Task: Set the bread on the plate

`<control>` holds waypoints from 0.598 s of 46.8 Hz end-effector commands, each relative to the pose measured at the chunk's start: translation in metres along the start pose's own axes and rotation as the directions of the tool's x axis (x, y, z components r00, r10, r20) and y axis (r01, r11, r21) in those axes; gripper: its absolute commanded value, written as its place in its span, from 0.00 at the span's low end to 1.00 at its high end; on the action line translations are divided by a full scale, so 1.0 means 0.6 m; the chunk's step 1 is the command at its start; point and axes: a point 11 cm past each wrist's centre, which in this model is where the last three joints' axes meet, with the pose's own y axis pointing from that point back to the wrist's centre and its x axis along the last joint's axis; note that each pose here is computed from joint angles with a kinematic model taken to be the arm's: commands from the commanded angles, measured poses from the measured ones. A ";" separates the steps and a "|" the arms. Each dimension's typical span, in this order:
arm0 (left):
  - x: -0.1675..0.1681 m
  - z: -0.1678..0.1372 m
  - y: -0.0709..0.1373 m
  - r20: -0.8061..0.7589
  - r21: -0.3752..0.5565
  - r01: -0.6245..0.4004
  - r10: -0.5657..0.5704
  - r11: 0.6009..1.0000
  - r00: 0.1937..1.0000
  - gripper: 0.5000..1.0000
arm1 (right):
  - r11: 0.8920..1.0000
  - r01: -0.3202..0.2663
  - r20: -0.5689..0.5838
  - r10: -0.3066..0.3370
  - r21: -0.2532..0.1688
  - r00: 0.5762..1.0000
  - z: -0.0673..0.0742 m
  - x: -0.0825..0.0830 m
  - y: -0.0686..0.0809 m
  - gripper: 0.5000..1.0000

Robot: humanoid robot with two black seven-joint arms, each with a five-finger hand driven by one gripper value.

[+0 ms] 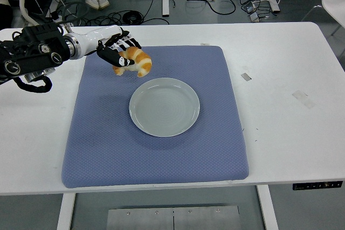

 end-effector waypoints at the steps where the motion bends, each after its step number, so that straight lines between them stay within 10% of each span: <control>1: -0.012 0.012 0.000 0.003 -0.003 0.014 -0.014 1.000 1.000 0.00 | 1.000 0.001 0.000 -0.001 0.000 1.000 0.000 -0.001 0.000 1.00; 28: -0.101 0.069 0.003 0.173 0.062 0.058 -0.068 0.996 0.983 0.00 | 1.000 0.000 0.000 0.000 -0.001 1.000 0.001 0.000 0.000 1.00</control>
